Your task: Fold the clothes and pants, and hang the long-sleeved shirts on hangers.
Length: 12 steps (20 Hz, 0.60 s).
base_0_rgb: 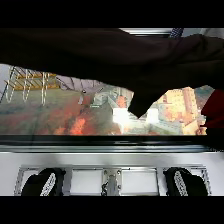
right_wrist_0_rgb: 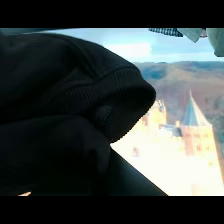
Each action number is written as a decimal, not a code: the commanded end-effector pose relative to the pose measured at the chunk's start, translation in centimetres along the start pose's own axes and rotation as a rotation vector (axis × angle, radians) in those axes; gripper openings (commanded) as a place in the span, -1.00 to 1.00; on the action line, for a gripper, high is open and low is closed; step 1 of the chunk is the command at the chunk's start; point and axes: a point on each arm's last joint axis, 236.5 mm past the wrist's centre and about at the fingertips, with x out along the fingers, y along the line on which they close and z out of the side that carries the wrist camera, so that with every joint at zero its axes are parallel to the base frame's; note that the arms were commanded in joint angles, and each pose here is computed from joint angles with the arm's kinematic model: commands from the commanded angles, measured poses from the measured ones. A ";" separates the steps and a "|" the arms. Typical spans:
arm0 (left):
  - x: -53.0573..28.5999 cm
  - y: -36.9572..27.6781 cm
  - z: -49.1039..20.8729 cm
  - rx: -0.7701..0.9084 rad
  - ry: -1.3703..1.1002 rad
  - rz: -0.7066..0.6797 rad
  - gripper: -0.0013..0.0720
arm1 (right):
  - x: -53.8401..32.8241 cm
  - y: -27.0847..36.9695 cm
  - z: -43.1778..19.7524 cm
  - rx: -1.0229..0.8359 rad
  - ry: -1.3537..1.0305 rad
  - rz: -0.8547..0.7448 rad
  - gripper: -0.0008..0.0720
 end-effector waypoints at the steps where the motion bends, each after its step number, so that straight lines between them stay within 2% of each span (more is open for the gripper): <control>1: -2.7 0.6 1.1 0.014 -0.079 0.047 -0.91 | -1.6 0.8 -1.6 0.088 0.061 0.005 -0.91; 4: 1.7 6.0 -5.9 -0.111 0.106 0.125 -0.91 | 1.8 -0.3 -4.7 0.129 0.239 0.009 -0.91; 9: 9.9 11.9 -26.3 -0.280 0.617 0.183 -0.91 | 9.8 -3.2 -11.3 0.227 0.521 0.005 -0.91; 10: 10.7 12.5 -29.8 -0.301 0.694 0.194 -0.91 | 11.1 -3.7 -13.3 0.234 0.584 0.008 -0.86; 11: 11.2 13.0 -33.1 -0.319 0.762 0.207 -0.91 | 12.3 -4.2 -15.5 0.234 0.649 0.015 -0.44; 12: 11.6 13.5 -35.4 -0.331 0.814 0.219 -0.91 | 13.1 -4.6 -17.1 0.231 0.698 0.020 0.36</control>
